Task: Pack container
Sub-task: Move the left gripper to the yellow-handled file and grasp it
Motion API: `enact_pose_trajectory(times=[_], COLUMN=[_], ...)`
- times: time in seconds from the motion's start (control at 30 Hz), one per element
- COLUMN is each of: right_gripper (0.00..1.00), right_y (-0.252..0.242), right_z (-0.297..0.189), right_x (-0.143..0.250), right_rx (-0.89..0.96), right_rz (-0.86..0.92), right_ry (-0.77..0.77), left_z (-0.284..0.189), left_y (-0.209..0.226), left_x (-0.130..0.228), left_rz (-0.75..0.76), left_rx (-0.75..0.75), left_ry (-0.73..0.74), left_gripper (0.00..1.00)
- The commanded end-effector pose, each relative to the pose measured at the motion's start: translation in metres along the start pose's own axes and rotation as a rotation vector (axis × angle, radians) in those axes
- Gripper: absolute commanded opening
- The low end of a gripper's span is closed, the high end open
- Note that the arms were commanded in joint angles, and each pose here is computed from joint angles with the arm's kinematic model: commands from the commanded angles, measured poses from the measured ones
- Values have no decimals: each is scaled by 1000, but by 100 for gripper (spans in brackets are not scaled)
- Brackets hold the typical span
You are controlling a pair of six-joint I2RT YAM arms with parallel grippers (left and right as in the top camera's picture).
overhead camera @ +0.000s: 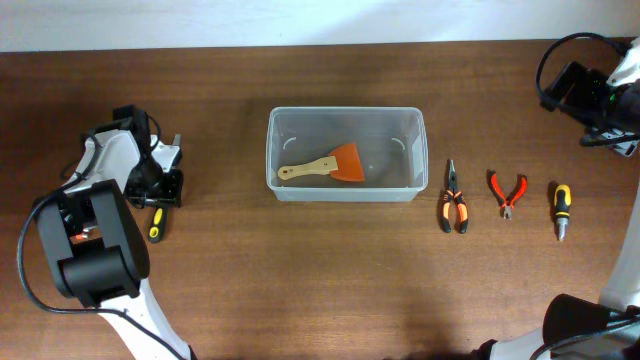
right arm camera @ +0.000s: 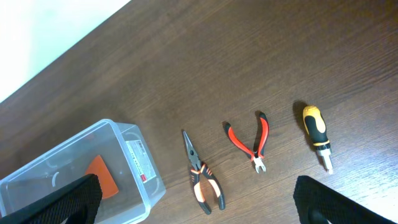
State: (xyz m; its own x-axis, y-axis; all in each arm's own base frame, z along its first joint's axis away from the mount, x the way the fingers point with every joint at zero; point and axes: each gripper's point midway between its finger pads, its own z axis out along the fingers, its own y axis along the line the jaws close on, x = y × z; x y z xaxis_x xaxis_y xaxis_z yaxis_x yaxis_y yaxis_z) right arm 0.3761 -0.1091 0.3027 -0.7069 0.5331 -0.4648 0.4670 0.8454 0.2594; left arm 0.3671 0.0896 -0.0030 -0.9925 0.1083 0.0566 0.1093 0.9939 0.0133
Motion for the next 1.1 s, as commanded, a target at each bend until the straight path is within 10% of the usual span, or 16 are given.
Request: enact_pose_trajectory(times=[0.0,0.37,0.47,1.07], right_gripper=[99,99,99,99], right_y=[-1,-1,-1,-1], right_z=[2,2,2,2], right_x=[0,0,0,-2], right_rx=[6,5,5,4], right_rz=[5,4,4,3], right_ry=[3,3,3,-4], left_z=[10,10,10,-52], left_y=[-4,-3,-4,1], left_x=[7,3,3,-11], left_rz=[44,43,45,48], left_rx=[17,12,12,-25], left_ry=[21,7,6,-93], left_gripper=[47,22,2,2])
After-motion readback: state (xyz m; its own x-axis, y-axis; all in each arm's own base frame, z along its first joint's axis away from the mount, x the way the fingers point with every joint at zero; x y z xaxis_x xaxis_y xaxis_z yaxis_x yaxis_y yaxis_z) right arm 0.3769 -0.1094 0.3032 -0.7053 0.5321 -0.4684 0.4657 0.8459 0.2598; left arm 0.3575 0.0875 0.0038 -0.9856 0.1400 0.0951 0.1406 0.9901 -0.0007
